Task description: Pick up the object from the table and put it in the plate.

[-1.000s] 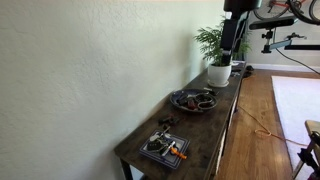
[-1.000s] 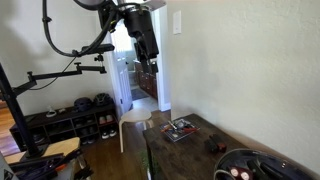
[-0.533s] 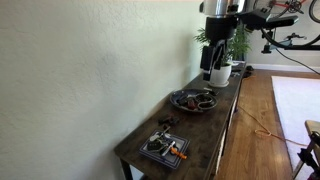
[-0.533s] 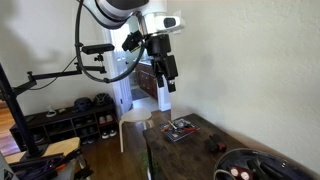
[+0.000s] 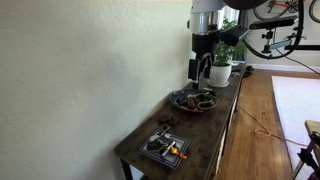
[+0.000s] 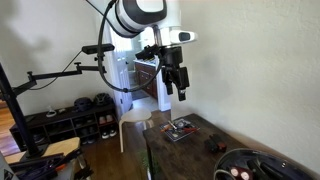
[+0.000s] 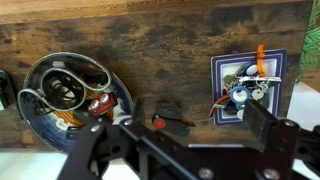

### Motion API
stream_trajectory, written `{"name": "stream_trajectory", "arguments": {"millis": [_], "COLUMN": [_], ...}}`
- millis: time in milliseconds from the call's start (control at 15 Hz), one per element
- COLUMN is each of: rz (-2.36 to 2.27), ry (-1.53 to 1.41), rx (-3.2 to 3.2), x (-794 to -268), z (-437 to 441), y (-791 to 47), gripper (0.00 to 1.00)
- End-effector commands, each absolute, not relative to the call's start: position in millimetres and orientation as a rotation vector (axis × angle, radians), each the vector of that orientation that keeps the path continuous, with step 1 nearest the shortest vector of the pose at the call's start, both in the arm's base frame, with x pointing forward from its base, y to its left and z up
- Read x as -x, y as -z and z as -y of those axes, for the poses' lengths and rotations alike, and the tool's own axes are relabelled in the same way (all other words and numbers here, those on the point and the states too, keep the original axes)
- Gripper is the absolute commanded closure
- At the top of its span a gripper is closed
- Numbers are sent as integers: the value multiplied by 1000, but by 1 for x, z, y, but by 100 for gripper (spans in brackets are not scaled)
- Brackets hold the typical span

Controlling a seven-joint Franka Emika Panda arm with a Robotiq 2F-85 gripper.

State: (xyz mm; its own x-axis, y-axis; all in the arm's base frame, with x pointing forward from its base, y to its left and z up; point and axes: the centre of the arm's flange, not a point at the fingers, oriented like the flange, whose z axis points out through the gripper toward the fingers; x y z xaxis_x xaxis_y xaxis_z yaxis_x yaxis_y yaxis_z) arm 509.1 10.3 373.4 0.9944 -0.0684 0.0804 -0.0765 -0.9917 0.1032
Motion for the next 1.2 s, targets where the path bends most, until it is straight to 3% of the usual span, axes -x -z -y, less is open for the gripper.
{"name": "stream_trajectory", "arguments": {"millis": [0, 1133], "rz": [110, -37], "ry": [-117, -104], "rx": [-3031, -3012], "x": [-510, -582], "z": [-10, 28], "y": [-374, -297], "gripper": [0, 0]}}
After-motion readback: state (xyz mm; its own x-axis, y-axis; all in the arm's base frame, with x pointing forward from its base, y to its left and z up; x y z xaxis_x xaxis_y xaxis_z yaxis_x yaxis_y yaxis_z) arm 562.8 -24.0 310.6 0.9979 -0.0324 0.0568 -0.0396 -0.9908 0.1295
